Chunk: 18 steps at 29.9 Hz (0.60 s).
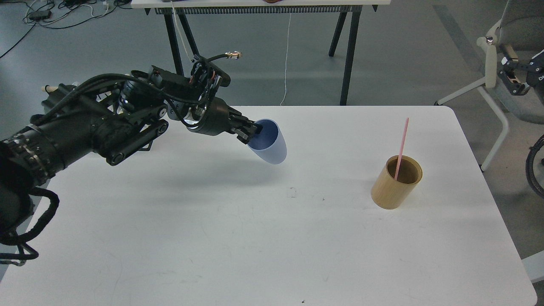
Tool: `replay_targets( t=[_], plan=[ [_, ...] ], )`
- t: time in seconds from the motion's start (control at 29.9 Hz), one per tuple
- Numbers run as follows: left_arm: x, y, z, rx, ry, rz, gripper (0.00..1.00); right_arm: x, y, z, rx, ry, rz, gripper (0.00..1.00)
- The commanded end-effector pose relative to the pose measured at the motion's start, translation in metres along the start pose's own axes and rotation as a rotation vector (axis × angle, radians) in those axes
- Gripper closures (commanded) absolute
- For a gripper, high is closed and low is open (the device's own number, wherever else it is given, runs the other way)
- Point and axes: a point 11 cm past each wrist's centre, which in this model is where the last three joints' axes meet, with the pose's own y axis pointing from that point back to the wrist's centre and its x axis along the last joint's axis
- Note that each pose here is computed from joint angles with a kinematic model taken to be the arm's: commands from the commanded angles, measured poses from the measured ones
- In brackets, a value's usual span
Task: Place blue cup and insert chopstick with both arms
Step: 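Lift the blue cup with the left gripper toward the table center, then lower the blue cup onto the table center and release it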
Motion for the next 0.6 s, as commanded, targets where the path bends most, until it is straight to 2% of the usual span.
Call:
replay_targets(
  t=[0.0, 0.23, 0.57],
  plan=[
    [0.001, -0.027, 0.026, -0.031, -0.059, -0.052, 1.0, 0.004, 0.002, 0.0, -0.003, 0.005, 0.01, 0.06],
    [0.008, -0.051, 0.051, -0.037, -0.154, -0.121, 1.0, 0.005, 0.003, 0.001, -0.005, 0.007, 0.015, 0.06],
    [-0.004, -0.057, 0.051, -0.025, -0.178, -0.168, 0.99, 0.006, 0.005, 0.003, -0.01, 0.005, 0.017, 0.06]
  ],
)
